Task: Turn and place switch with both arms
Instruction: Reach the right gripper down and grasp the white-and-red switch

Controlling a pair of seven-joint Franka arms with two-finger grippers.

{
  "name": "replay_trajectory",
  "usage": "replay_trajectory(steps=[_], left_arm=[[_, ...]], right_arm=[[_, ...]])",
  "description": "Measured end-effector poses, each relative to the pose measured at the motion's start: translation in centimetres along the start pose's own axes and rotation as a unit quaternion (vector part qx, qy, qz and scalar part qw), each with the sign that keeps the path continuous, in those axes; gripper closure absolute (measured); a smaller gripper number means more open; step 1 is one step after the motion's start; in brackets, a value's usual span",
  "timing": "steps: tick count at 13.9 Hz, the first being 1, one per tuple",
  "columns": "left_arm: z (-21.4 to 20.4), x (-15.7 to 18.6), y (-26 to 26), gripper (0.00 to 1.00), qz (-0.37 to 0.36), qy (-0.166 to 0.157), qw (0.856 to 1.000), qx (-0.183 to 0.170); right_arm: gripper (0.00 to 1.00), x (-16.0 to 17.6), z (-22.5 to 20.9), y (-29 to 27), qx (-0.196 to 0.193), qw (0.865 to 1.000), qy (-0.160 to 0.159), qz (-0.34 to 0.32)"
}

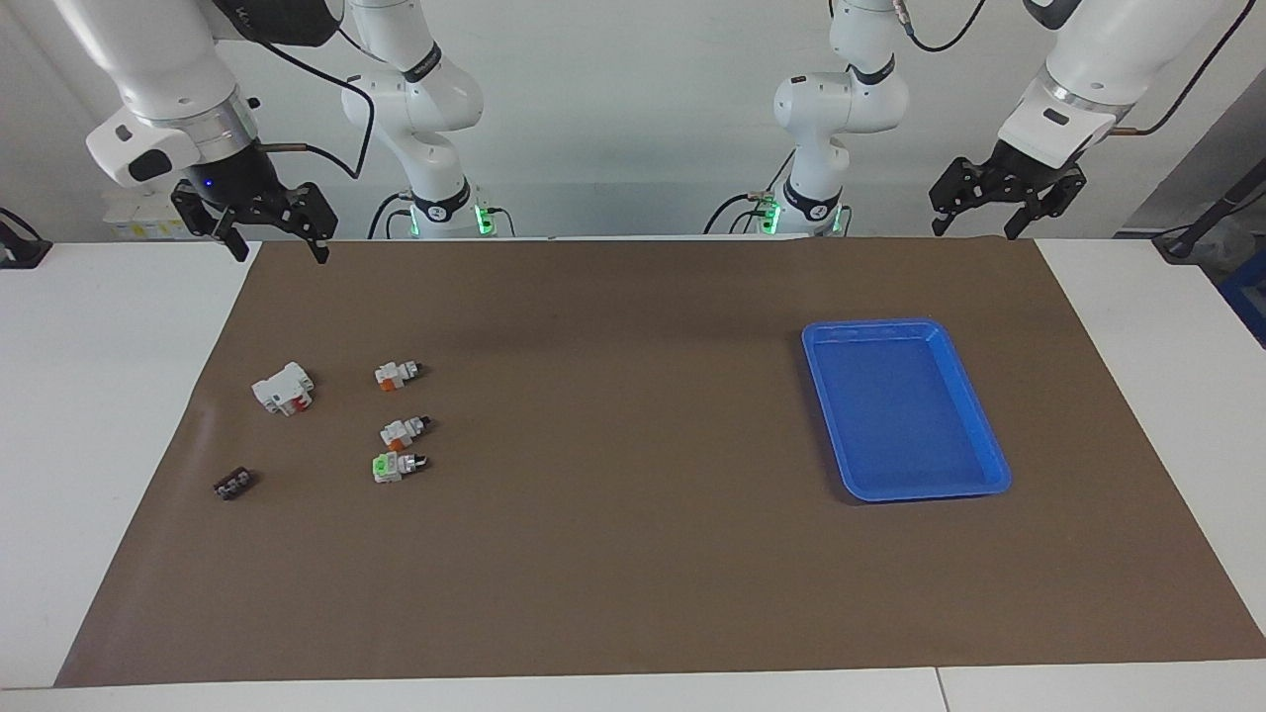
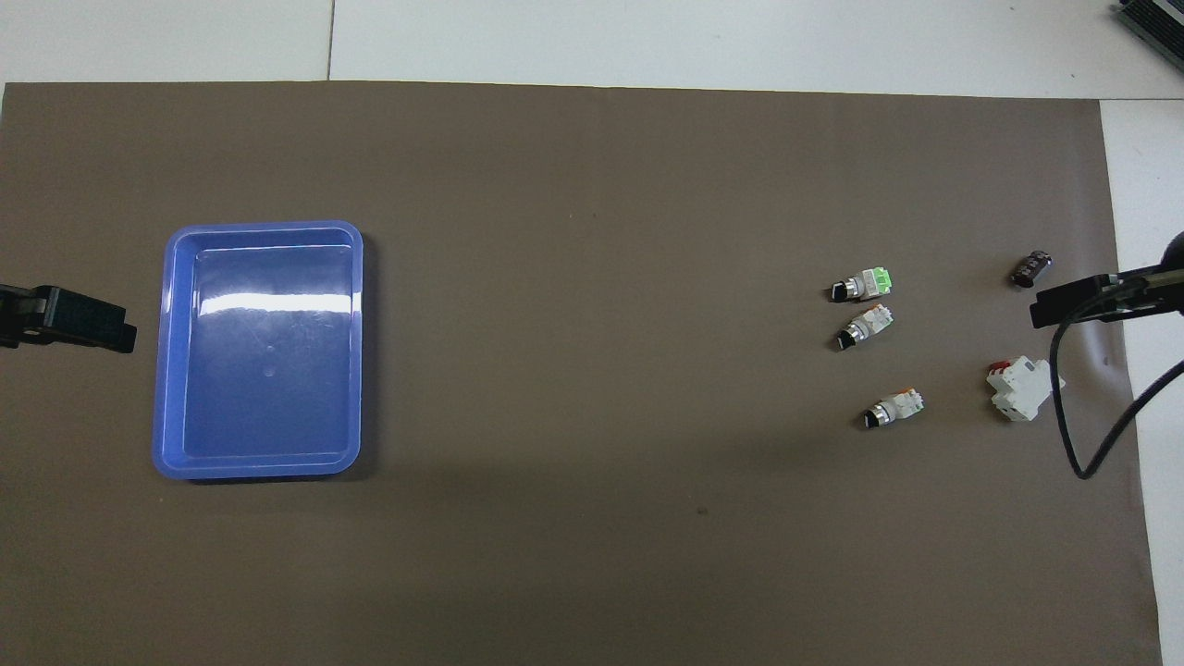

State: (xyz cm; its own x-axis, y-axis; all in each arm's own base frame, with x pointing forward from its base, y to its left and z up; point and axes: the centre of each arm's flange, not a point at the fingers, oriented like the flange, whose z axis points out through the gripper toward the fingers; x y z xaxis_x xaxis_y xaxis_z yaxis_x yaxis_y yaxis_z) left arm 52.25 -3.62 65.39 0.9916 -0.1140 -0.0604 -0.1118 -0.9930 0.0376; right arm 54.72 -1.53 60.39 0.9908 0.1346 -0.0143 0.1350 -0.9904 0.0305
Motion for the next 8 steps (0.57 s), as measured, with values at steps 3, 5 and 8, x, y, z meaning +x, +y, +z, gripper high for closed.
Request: replay_trajectory(steps=[3, 5, 8], left_arm=[[0.0, 0.0, 0.0, 0.00, 0.000, 0.000, 1.000, 0.000], [0.0, 0.0, 0.0, 0.00, 0.000, 0.000, 1.000, 0.000], [0.0, 0.0, 0.0, 0.00, 0.000, 0.000, 1.000, 0.000]], right_arm=[[0.00, -0.4, 5.5, -3.9, 0.001, 0.994, -0.002, -0.111], [0.00, -0.6, 8.6, -4.6, 0.000, 0.973, 0.003, -0.231], [0.00, 0.0, 13.8, -4.4, 0.008, 0.918, -0.014, -0.396]])
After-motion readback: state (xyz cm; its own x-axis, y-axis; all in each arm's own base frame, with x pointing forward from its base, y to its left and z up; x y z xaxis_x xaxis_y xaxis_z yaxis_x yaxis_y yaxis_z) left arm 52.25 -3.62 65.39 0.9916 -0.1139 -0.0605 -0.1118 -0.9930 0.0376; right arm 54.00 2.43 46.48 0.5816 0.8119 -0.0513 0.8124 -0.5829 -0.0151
